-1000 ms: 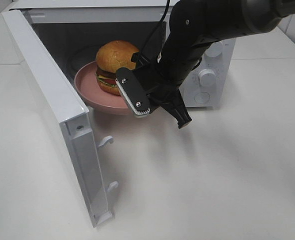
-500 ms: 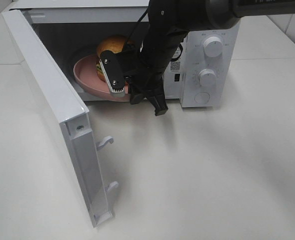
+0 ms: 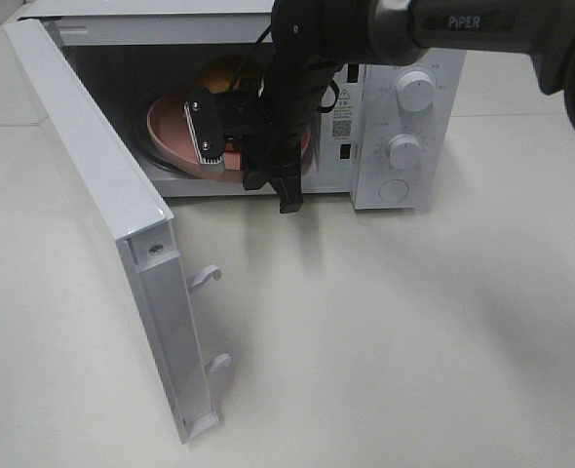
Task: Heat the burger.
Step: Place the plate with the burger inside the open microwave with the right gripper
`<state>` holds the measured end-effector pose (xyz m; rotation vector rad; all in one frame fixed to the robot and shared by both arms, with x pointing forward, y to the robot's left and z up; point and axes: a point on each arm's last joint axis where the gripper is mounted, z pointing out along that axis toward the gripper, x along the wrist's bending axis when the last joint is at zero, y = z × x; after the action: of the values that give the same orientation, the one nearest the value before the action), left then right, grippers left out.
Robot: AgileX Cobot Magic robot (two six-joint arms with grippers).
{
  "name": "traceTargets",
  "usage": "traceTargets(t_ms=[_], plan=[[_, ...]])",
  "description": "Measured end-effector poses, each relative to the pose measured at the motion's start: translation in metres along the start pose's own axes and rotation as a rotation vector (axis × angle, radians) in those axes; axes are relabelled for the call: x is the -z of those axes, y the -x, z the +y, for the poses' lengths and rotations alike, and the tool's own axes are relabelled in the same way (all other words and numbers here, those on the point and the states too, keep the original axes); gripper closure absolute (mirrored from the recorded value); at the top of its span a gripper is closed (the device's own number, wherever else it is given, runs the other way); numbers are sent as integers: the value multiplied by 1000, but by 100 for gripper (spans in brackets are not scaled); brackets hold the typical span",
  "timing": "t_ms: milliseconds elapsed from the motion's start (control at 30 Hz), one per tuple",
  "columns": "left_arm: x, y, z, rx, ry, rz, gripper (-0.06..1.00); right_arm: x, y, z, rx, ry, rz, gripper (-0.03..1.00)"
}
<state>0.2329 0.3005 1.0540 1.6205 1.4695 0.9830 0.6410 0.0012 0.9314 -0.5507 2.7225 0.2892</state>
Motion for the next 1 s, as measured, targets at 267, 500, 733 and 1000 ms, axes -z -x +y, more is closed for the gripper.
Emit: traceTargets(t_ms=[267, 500, 733, 1000], plan=[[0, 0, 0, 0, 0, 0, 94, -4, 4, 0, -53, 2, -12, 95], [0, 0, 0, 0, 0, 0, 94, -4, 4, 0, -69, 1, -13, 95], [0, 0, 0, 0, 0, 0, 94, -4, 7, 0, -104, 8, -39, 93], [0, 0, 0, 0, 0, 0, 94, -4, 10, 1, -158, 19, -73, 84]])
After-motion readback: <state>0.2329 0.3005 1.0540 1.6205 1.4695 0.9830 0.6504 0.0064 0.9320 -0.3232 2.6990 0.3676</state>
